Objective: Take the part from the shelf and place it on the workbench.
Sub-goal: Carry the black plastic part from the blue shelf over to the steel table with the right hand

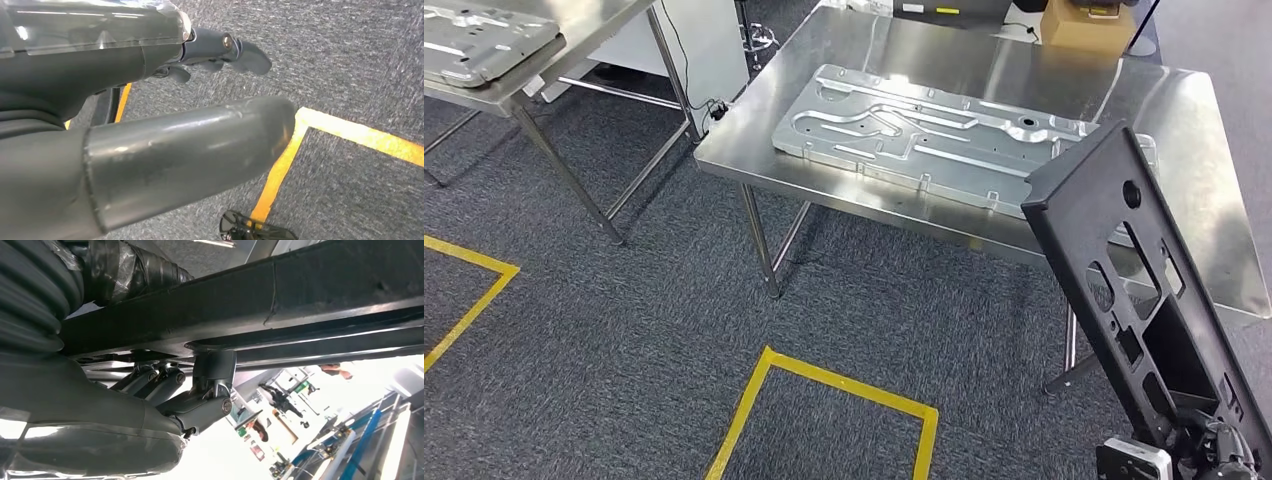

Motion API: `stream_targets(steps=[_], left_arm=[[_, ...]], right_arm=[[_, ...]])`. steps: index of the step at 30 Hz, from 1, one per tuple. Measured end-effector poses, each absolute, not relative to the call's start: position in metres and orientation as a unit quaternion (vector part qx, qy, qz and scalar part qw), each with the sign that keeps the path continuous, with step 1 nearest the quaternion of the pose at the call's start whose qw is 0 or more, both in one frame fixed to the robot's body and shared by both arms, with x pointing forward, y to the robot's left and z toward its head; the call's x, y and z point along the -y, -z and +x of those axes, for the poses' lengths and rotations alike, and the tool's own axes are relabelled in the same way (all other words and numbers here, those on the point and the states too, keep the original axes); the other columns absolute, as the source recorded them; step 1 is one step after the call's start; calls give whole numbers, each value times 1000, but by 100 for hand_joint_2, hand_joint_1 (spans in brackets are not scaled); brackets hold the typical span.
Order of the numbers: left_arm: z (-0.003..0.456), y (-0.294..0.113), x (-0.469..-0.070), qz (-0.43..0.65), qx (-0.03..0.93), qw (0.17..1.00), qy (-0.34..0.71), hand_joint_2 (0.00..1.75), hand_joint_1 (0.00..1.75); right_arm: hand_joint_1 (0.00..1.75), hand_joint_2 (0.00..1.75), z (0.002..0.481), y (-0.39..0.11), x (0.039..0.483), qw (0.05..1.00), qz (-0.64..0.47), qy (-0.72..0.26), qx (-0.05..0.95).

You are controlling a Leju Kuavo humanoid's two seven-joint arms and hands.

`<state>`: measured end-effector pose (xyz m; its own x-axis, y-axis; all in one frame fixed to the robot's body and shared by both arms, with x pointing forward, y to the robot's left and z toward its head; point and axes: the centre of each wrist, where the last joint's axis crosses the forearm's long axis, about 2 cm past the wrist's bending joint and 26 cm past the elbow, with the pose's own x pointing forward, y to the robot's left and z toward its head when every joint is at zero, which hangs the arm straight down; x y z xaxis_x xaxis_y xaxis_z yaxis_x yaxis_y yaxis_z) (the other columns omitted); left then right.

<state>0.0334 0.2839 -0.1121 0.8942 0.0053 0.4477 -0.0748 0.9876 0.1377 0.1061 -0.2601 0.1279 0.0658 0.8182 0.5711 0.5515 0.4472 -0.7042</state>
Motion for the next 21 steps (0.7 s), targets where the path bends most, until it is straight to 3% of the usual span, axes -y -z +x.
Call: stream_targets(steps=[6,13,21], left_arm=[[37,112,-282,77,233,970,6,0,0],[61,107,-251,76,242,967,31,0,0],[77,103,-234,60,249,966,49,0,0]], right_arm=[[175,175,131,-130,281,538,-535,-162,631],[175,175,225,-129,339,528,-604,-244,545],[175,175,316,-146,350,488,-651,-299,498]])
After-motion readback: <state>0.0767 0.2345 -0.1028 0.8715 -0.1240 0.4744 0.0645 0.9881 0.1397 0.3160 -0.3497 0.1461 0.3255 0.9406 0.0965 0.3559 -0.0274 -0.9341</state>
